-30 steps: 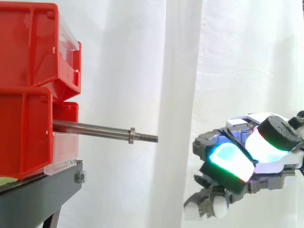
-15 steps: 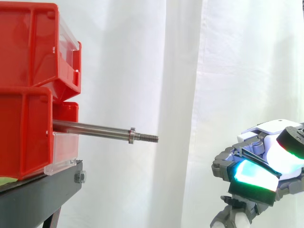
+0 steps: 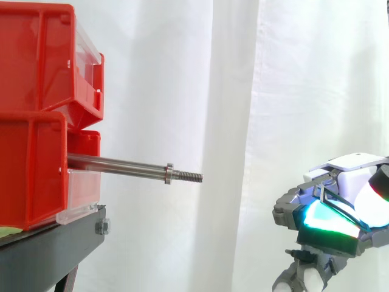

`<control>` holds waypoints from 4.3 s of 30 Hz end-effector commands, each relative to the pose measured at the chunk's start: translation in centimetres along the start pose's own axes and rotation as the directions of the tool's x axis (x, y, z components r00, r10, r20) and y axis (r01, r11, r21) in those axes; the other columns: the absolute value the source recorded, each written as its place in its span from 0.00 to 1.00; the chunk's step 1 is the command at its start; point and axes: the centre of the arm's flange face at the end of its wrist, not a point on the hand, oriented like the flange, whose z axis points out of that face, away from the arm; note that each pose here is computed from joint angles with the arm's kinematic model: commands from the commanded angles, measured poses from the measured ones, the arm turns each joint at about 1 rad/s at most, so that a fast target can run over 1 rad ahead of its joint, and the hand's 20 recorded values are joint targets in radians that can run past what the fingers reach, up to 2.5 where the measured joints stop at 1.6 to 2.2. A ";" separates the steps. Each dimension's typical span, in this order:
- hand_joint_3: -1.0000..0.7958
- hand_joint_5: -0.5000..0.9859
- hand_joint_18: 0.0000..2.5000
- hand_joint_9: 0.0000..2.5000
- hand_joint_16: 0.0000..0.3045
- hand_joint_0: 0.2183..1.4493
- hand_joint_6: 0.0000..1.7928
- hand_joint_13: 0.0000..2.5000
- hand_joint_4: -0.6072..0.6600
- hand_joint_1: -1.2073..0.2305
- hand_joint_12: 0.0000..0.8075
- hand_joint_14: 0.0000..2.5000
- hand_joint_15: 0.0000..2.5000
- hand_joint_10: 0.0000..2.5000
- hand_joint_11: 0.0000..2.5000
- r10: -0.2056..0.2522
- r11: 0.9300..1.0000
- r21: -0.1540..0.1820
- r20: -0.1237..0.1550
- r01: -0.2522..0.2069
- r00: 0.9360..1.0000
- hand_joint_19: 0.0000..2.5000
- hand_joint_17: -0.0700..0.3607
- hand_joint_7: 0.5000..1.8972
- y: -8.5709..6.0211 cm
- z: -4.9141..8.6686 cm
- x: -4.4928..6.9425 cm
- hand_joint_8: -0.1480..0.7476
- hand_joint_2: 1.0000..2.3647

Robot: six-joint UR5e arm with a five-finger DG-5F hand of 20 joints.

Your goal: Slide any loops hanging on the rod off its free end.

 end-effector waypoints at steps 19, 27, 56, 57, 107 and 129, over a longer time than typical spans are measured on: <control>0.28 0.23 0.20 0.27 0.17 0.13 0.42 0.21 0.69 0.29 0.43 0.00 0.00 0.00 0.06 0.033 0.997 0.066 -0.033 -0.030 0.999 0.00 0.44 0.51 1.5 -1.1 -0.3 0.51 0.00; 0.28 0.23 0.19 0.27 0.16 0.18 0.40 0.21 0.66 0.45 0.41 0.00 0.00 0.00 0.06 0.036 0.997 0.074 -0.029 -0.034 0.999 0.00 0.42 0.53 1.3 -1.4 -0.6 0.50 0.00; 0.28 0.21 0.17 0.26 0.13 0.32 0.44 0.20 0.62 0.25 0.34 0.00 0.00 0.00 0.07 0.041 0.996 0.080 -0.036 -0.038 0.999 0.00 0.37 0.58 1.3 -1.4 -0.5 0.45 0.00; 0.28 0.21 0.17 0.27 0.13 0.32 0.44 0.20 0.62 0.26 0.34 0.00 0.00 0.00 0.07 0.042 0.996 0.079 -0.035 -0.039 0.999 0.00 0.37 0.58 1.4 -1.4 -0.6 0.45 0.00; 0.28 0.21 0.17 0.26 0.13 0.34 0.44 0.20 0.59 0.25 0.34 0.00 0.00 0.00 0.07 0.049 0.995 0.084 -0.040 -0.046 0.998 0.00 0.38 0.57 1.4 -1.4 -0.3 0.44 0.00; 0.28 0.21 0.21 0.27 0.17 0.16 0.45 0.22 0.66 0.25 0.41 0.00 0.00 0.00 0.07 0.054 0.995 0.085 -0.043 -0.050 0.998 0.00 0.43 0.52 1.4 -1.4 -0.2 0.49 0.00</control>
